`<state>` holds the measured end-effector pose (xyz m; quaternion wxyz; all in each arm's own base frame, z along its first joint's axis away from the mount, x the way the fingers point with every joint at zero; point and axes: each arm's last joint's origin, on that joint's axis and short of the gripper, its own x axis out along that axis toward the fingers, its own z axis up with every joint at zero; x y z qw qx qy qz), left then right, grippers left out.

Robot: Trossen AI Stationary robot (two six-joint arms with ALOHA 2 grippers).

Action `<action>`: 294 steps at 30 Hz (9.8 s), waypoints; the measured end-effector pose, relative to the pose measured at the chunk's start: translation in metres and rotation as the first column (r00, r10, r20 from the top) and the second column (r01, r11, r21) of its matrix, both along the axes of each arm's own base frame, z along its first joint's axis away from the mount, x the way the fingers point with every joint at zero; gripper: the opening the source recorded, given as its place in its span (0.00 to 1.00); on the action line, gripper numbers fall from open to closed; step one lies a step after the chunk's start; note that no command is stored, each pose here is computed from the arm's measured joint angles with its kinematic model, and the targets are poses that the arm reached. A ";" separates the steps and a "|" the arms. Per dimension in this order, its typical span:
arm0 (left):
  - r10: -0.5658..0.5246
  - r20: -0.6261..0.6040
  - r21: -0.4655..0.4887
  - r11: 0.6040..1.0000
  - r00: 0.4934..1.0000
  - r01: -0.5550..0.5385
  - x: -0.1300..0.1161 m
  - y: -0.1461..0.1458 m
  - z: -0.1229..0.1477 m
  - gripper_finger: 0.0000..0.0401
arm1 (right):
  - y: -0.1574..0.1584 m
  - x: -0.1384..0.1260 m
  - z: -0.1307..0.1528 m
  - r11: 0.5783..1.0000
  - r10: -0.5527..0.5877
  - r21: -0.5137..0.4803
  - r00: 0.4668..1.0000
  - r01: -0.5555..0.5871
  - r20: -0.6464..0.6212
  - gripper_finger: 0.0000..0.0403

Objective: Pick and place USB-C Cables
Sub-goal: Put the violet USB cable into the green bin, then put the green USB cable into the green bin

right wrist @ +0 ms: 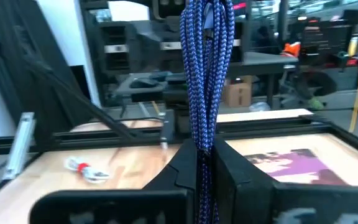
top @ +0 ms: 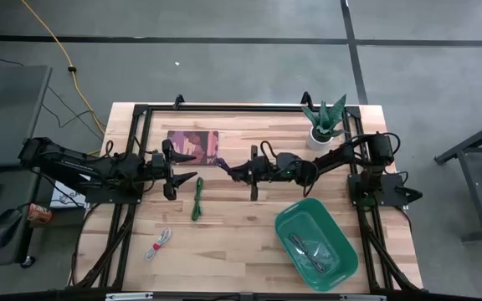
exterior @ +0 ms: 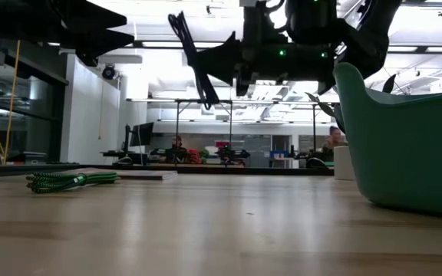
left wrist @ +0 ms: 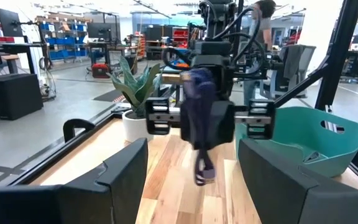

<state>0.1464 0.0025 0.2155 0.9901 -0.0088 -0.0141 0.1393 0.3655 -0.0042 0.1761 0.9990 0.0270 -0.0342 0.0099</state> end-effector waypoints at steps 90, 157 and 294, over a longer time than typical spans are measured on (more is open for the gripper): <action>0.002 -0.026 -0.033 0.999 1.000 -0.003 0.000 0.000 -0.003 0.58 | 0.219 -0.147 -0.003 0.817 0.133 0.189 0.140 0.544 -0.981 0.01; 0.052 -0.065 -0.005 0.999 0.997 -0.052 0.000 0.001 -0.006 0.58 | 0.198 -0.115 0.027 0.996 0.046 0.056 0.129 0.068 -0.991 0.02; 0.094 -0.688 -0.451 0.721 0.720 -0.525 0.049 0.001 0.130 0.57 | 0.045 -0.159 0.057 0.969 -0.235 -0.087 0.971 0.231 -0.036 0.47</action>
